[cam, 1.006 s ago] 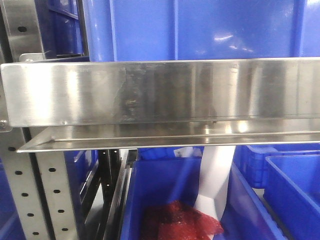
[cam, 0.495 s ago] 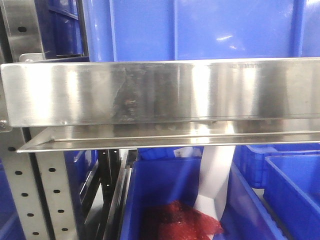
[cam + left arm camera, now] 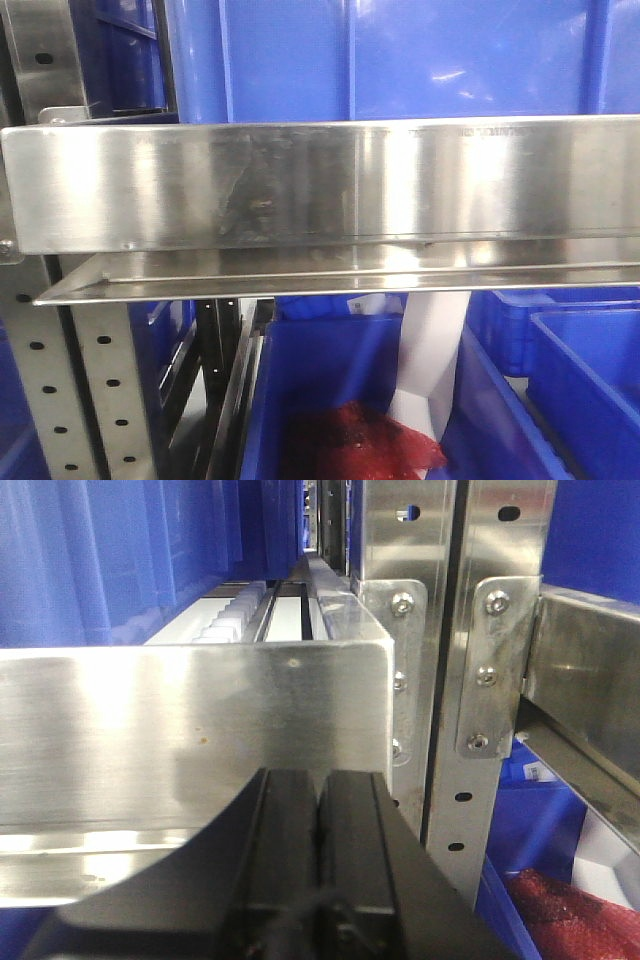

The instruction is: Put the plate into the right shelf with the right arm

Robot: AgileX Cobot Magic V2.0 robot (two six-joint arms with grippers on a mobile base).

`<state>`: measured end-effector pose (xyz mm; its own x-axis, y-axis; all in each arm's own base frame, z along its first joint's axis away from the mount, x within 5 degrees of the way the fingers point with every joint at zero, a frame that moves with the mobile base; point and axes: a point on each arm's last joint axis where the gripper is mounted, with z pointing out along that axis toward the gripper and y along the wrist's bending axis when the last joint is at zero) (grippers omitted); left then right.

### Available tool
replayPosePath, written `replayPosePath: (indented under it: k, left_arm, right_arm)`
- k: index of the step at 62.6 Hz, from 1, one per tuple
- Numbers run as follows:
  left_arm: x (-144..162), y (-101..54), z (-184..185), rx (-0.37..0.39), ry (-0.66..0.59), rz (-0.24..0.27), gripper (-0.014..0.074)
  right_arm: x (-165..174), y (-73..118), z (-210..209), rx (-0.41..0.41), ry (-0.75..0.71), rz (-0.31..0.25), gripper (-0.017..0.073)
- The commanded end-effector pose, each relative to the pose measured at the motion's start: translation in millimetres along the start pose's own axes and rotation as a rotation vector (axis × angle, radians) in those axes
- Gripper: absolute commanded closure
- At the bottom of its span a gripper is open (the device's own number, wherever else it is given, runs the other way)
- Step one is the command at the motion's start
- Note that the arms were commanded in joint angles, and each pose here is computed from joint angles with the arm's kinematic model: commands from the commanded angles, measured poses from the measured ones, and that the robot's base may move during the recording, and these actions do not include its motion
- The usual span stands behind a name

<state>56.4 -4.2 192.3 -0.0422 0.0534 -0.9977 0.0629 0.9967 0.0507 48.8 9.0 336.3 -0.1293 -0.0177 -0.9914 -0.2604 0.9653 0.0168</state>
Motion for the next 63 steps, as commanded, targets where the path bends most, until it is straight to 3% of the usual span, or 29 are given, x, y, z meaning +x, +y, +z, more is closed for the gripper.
replayPosePath:
  k: [1,23,38,51,63]
  left_arm:
    - [-5.8,1.4,-0.7,-0.013,-0.086,-0.006,0.0640]
    - [-5.8,1.4,-0.7,-0.013,-0.086,-0.006,0.0640]
    - [-5.8,1.4,-0.7,-0.013,-0.086,-0.006,0.0640]
    - [-5.8,1.4,-0.7,-0.013,-0.086,-0.006,0.0640]
    - [-5.8,1.4,-0.7,-0.013,-0.086,-0.006,0.0640]
  right_arm:
    - [-10.4,1.1,1.2,-0.003,-0.097,-0.013,0.0504]
    - [50.6,-9.0,15.5,0.191,-0.159,0.053,0.0504]
    - [99.4,-13.8,21.7,0.261,-0.222,0.106,0.0504]
    - [124.9,-14.2,20.8,0.280,-0.254,0.060,0.0504]
    - [126.7,-13.5,20.0,0.281,-0.232,0.018,0.0504]
